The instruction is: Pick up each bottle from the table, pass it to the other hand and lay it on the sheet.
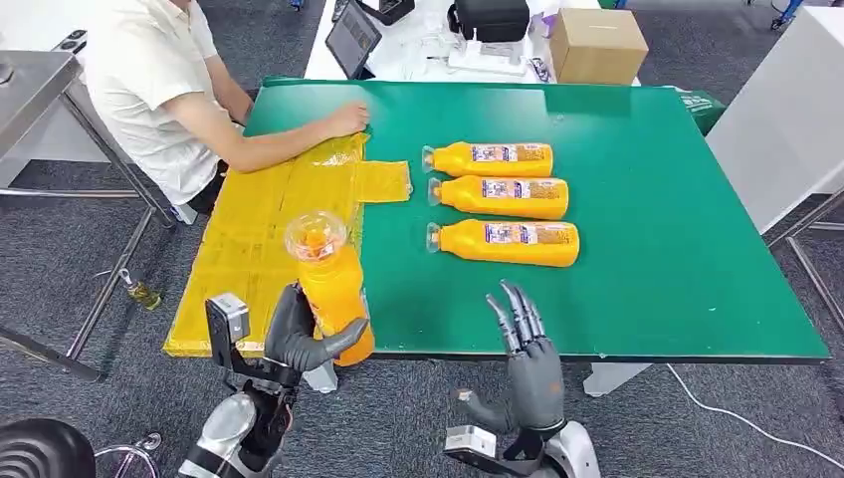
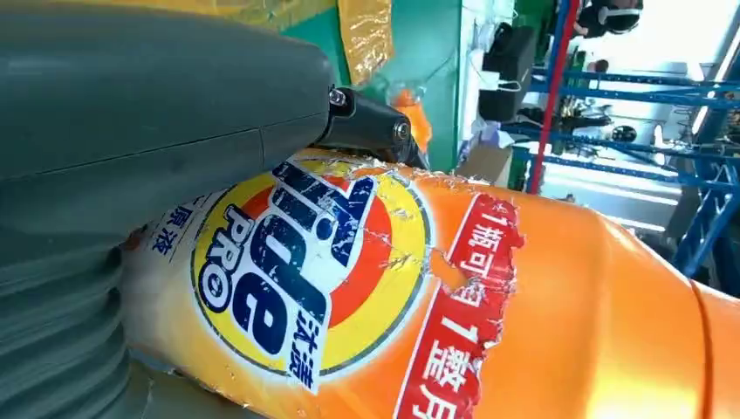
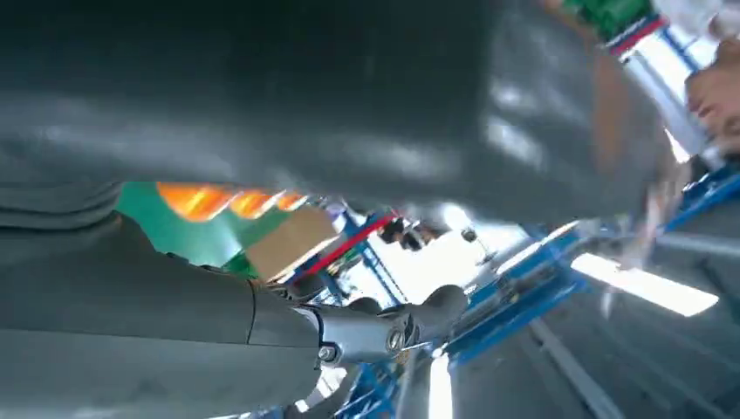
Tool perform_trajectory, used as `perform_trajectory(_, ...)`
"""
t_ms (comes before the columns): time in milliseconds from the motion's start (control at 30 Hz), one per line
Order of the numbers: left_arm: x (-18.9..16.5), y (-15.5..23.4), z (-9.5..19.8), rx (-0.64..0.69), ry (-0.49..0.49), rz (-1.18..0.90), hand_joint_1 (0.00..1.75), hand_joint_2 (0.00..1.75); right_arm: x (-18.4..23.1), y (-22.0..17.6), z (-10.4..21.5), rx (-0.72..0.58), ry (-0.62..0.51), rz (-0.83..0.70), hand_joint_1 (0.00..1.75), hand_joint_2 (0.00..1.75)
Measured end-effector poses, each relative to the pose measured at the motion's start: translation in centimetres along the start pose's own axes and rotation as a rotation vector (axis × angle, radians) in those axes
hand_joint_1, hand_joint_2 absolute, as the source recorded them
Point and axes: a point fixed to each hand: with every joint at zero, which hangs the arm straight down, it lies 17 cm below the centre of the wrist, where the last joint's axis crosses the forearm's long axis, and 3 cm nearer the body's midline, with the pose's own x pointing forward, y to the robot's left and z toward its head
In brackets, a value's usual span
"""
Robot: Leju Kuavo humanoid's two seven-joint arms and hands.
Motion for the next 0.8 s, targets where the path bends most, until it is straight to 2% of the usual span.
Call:
perform_trajectory(167,-2.4,3.4,0.3,-0.026,0.068,-0.612,1.75,1.75,-2.7,-6.8,-1.4,-0.208,0.113,0.049,0.0,0.0)
perform_trajectory(267,-3.1,5.4,0.3,-0.047,0.115,-0.777,1.75,1.75,-4.4,-9.4,-1.1,-0.295,0.183,0.044,0.0,0.0)
perform_trajectory(367,-3.6,7.4,-1.2,-0.074,0.159,-1.01,1.75,1.75,-4.6,-9.8,-1.0,-0.326,0.213,0.016,0.0,0.0)
perform_trajectory(500,-4.9,10.4,-5.1,-0.126,0.227,-1.329,1.75,1.75,-4.3,-9.3,-1.5,-0.347,0.228,-0.024,0.0,0.0)
perform_trajectory(633,-6.0,13.1,-7.9,-0.161,0.289,-1.531,1.75,1.75,-3.9,-8.0,-1.5,-0.331,0.234,-0.067,0.0,0.0)
perform_trajectory(800,-7.2,15.5,-8.8,-0.176,0.369,-1.608,1.75,1.75,-3.7,-6.7,-1.3,-0.307,0.241,-0.095,0.0,0.0)
